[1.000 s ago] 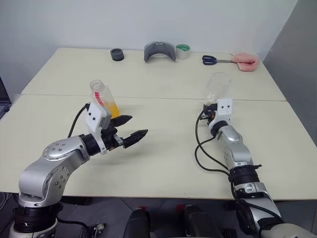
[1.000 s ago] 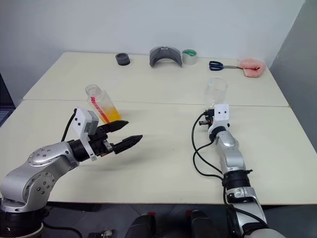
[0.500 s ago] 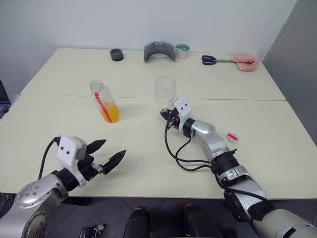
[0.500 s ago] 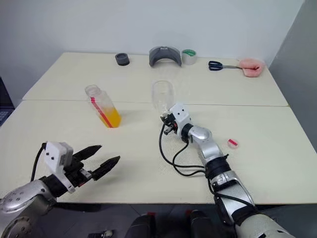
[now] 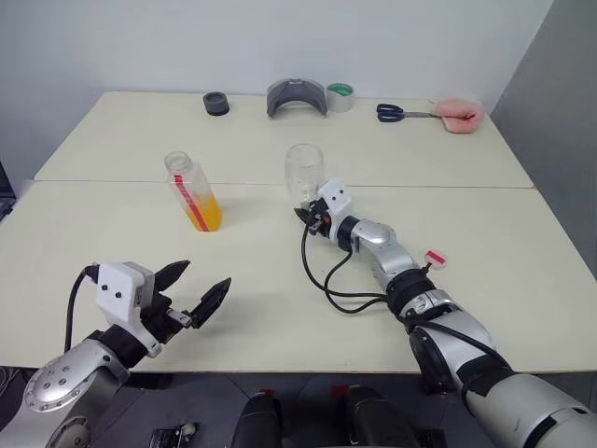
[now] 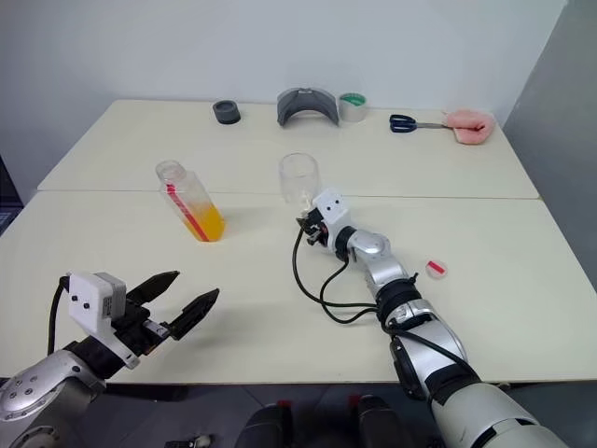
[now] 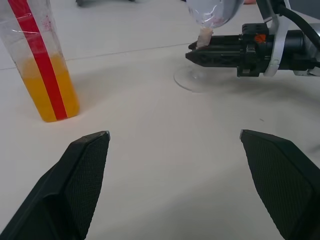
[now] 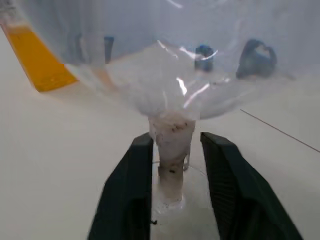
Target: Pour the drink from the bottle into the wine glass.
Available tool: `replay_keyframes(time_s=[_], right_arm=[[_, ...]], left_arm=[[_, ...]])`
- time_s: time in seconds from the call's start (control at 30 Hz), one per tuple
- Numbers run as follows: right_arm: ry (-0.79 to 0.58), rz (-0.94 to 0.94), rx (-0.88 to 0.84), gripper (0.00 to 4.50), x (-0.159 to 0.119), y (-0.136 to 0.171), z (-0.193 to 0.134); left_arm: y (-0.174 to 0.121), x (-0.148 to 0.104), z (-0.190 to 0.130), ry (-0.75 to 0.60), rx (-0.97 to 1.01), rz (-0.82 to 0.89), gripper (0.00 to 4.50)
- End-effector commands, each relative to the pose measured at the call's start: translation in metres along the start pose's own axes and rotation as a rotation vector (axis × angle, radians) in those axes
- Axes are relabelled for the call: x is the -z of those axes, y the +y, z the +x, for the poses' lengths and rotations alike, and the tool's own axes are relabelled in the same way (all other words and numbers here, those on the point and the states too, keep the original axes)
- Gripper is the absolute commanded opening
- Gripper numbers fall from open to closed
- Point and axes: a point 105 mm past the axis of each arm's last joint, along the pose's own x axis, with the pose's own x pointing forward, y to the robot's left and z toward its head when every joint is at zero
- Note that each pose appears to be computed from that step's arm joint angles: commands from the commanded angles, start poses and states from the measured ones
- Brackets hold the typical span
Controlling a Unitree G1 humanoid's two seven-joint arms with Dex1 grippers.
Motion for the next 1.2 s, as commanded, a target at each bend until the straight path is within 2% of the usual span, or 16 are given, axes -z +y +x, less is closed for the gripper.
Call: replay_keyframes(time_s=[0.03,0.17,0.2,0.33,0.47,0.63,0.73,0.87,1.2], right_arm=[[-0.055,0.007,-0.002,2.93,-0.007,-0.003,-0.006],[-0.069,-0.005,-0.062,4.33,0.004,0.003,-0.030],[-0.074,-0.004,-0.077,4.49,0.006,0.004,-0.039],[-0.149,0.077,-0.201,4.49,-0.016,0.022,-0.095],[-0.157,0.038,-0.351,4.49,-0.049,0.037,-0.139],[-0.130,0.029,-0.516,4.49,-0.093,0.043,-0.175],[-0.114,0.033,-0.574,4.49,-0.109,0.045,-0.183],[-0.105,0.039,-0.583,4.49,-0.116,0.043,-0.184],[-0.171,0.043,-0.583,4.49,-0.138,0.047,-0.176]], left_arm=[[-0.003,-0.014,0.004,-0.046,0.026,0.039,4.50],[-0.001,-0.011,0.005,-0.030,0.045,0.037,4.50],[0.001,-0.011,0.004,-0.028,0.042,0.040,4.50],[0.016,-0.015,0.003,-0.043,-0.020,0.056,4.50],[0.030,-0.018,0.005,-0.089,-0.117,0.020,4.50],[0.046,-0.023,0.004,-0.141,-0.229,-0.001,4.50],[0.062,-0.027,0.004,-0.187,-0.312,-0.030,4.50],[0.078,-0.032,0.010,-0.210,-0.377,-0.001,4.50],[0.084,-0.040,0.037,-0.231,-0.320,0.032,4.50]])
